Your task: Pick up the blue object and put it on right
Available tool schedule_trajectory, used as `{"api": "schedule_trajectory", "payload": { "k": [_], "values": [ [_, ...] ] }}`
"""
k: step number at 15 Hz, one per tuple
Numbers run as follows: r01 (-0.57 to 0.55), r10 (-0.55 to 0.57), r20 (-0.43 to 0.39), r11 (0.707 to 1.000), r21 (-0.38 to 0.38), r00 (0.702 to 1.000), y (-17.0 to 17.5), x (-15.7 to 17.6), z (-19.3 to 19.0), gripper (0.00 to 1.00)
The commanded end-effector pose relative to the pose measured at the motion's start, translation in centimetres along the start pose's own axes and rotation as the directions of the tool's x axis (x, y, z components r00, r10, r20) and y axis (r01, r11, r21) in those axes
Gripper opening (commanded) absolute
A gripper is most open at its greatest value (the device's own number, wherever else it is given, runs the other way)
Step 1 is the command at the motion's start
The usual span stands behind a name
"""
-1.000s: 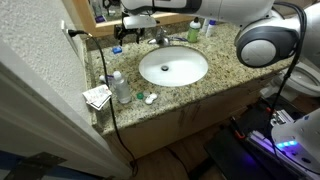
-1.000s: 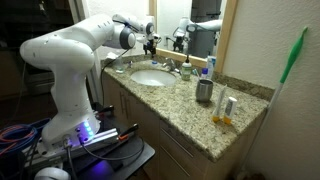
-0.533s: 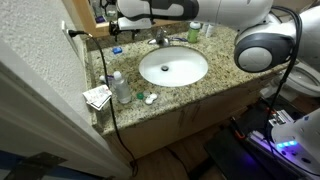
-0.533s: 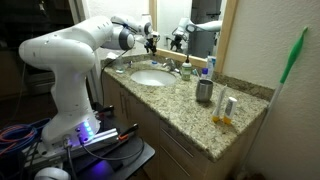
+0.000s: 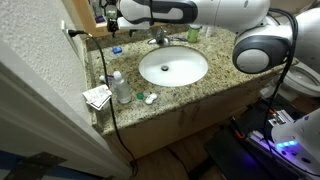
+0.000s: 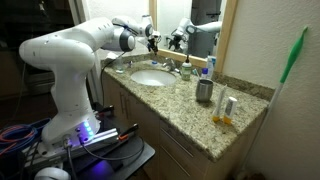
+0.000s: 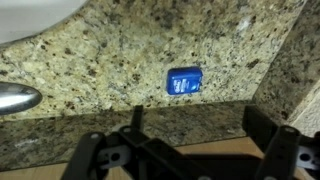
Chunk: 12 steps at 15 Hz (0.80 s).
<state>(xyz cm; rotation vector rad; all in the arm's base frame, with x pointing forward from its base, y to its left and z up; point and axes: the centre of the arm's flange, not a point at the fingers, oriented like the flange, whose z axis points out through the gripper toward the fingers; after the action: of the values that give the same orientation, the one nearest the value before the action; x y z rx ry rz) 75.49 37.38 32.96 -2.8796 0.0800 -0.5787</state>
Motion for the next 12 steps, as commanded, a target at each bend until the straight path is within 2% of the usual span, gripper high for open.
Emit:
{"api": "schedule_trajectory", "payload": {
  "k": [1, 8, 12],
  "values": [
    [0.023, -0.023, 0.009, 1.000, -0.004, 1.000, -0.5, 2.0, 2.7, 1.00],
    [0.166, -0.167, -0.027, 0.985, -0.038, 0.986, -1.3, 1.9, 9.0, 1.00],
    [0.244, -0.246, -0.117, 0.969, -0.036, 0.962, -1.8, 1.3, 11.9, 1.00]
  ]
}}
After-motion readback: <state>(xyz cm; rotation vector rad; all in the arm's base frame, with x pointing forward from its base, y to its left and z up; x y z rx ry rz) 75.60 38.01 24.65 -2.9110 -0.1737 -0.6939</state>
